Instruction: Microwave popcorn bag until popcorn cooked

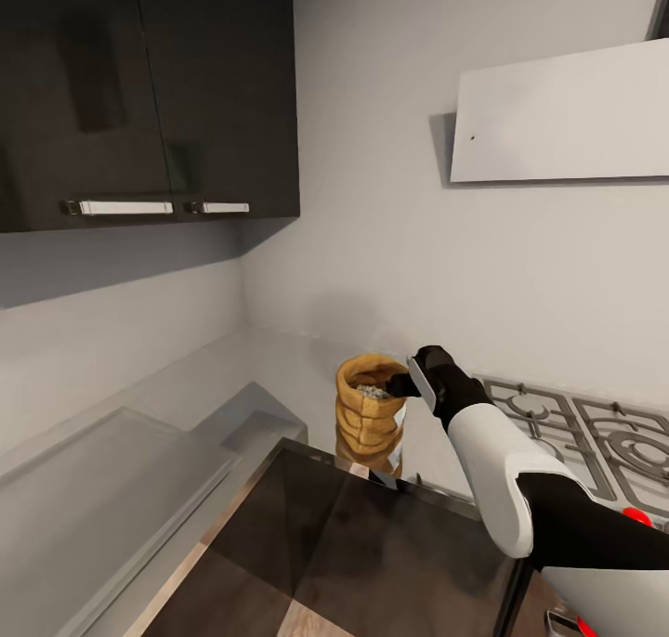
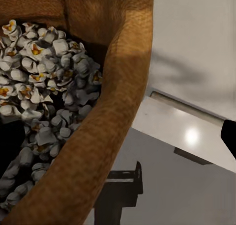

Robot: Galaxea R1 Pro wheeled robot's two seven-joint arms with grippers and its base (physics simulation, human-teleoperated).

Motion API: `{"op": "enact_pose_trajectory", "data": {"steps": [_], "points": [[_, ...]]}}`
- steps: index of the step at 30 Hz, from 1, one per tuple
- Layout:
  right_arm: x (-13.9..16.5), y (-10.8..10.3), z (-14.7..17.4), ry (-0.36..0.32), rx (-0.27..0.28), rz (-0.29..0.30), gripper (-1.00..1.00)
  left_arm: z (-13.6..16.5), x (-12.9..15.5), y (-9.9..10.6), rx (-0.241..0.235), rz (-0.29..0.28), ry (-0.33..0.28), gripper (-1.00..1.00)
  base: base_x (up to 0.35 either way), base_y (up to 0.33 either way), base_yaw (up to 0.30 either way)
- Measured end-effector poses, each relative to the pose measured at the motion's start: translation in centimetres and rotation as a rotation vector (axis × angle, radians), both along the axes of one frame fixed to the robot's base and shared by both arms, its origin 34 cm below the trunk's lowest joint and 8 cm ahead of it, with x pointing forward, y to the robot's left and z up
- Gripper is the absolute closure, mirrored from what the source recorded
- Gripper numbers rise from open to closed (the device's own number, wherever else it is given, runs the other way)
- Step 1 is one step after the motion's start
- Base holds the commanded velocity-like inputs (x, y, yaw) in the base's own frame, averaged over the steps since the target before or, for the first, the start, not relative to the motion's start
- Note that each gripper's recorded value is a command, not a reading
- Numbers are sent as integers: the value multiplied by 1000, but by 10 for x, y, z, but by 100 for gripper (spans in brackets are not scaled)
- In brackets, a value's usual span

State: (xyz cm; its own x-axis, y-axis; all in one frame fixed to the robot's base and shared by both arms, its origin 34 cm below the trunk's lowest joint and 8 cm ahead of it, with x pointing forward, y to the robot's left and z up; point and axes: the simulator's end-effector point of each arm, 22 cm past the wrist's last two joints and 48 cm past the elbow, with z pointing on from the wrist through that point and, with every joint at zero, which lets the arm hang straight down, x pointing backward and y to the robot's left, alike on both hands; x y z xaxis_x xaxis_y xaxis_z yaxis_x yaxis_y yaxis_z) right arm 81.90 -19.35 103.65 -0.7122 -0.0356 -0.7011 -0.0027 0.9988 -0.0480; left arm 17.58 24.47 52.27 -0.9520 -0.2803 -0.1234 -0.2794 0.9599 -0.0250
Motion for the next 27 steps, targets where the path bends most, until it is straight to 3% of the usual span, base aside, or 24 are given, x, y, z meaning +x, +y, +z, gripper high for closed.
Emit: {"op": "enact_pose_trajectory", "data": {"steps": [12, 13, 22, 23, 27], "points": [[0, 0, 0, 1, -1, 0, -100, 0, 0, 0, 0, 0, 0, -100, 0, 0, 0], [0, 0, 0, 1, -1, 0, 100, 0, 0, 0, 0, 0, 0, -100, 0, 0, 0], [0, -4, 2, 1, -26, 0, 100, 0, 0, 0, 0, 0, 0, -100, 0, 0, 0], [-1, 0, 1, 6, -1, 1, 100, 0, 0, 0, 0, 0, 0, -100, 0, 0, 0], [-2, -1, 3, 9, -3, 2, 100, 0, 0, 0, 0, 0, 0, -100, 0, 0, 0]]}}
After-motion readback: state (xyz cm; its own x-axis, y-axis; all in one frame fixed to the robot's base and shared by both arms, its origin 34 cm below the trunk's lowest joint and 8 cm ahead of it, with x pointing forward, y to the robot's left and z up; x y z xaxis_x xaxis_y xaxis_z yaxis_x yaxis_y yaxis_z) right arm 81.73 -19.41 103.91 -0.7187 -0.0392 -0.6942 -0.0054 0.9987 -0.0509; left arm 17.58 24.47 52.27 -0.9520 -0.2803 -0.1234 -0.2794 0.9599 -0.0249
